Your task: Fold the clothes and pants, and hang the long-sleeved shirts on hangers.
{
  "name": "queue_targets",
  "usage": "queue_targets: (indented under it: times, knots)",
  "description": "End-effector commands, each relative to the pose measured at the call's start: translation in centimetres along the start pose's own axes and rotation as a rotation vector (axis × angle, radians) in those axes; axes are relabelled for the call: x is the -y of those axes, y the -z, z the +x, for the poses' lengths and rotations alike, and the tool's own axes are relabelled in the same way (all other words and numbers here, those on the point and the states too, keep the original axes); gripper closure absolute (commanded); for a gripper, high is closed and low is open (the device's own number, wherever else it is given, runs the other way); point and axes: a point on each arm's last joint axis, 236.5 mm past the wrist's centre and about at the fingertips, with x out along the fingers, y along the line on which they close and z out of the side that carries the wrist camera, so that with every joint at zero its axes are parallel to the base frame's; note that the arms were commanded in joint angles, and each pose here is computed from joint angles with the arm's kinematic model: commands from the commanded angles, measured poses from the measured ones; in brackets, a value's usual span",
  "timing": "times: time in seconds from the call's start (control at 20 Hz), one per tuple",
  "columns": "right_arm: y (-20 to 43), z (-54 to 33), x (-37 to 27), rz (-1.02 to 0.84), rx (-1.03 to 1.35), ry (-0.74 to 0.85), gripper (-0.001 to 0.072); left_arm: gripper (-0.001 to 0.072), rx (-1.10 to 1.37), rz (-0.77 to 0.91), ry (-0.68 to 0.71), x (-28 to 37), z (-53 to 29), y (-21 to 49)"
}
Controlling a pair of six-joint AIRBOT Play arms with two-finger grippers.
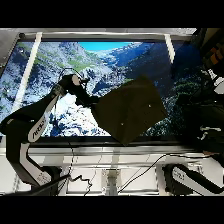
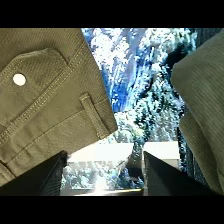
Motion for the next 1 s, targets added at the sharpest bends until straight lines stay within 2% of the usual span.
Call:
queue_targets:
  times: [0.0, 0.2, 0.25, 0.4, 0.5, 0.6, 0.65, 0.7, 0.75, 0.9, 0.95]
  knots:
    - [-0.1, 0.0, 0.3, 0.008, 0.005, 0.011, 0.0252, 0.0685, 0.041, 0.003, -0.001, 0.5, 0.1, -0.9]
    - [1.6, 1.9, 1.5, 0.021, -0.025, 0.033, 0.0263, 0.0685, 0.220, 0.064, 0.016, 1.0, -5.2, -3.6]
    - [2.4, 3.2, 0.8, 0.050, -0.035, -0.005, 0.0264, 0.0685, 0.288, 0.074, 0.024, 1.5, -7.2, -4.4]
    - [5.1, 6.7, -2.7, 0.181, -0.058, -0.166, 0.0373, 0.0685, 0.389, 0.095, 0.036, 2.5, -10.5, -5.2]
    - [6.4, 8.1, -5.1, 0.268, -0.068, -0.276, 0.0373, 0.0685, 0.387, 0.116, 0.033, 2.7, -10.5, -5.0]
    - [7.6, 9.2, -6.1, 0.353, -0.077, -0.323, 0.0344, 0.0685, 0.382, 0.116, 0.033, 2.7, -10.2, -5.0]
    - [8.2, 9.8, -6.1, 0.391, -0.085, -0.324, 0.0297, 0.0685, 0.382, 0.118, 0.034, 2.8, -10.2, -5.0]
    - [8.7, 10.4, -5.8, 0.438, -0.088, -0.310, 0.0211, 0.0685, 0.381, 0.119, 0.034, 2.8, -10.2, -5.0]
    - [8.9, 10.8, -5.5, 0.477, -0.082, -0.296, 0.0186, 0.0685, 0.381, 0.121, 0.033, 2.9, -10.2, -4.9]
    - [8.2, 11.5, -4.6, 0.551, -0.031, -0.270, 0.0192, 0.0685, 0.379, 0.121, 0.033, 2.9, -10.0, -4.9]
    - [7.6, 11.6, -4.8, 0.556, -0.008, -0.272, 0.0231, 0.0685, 0.377, 0.120, 0.033, 2.8, -9.9, -5.0]
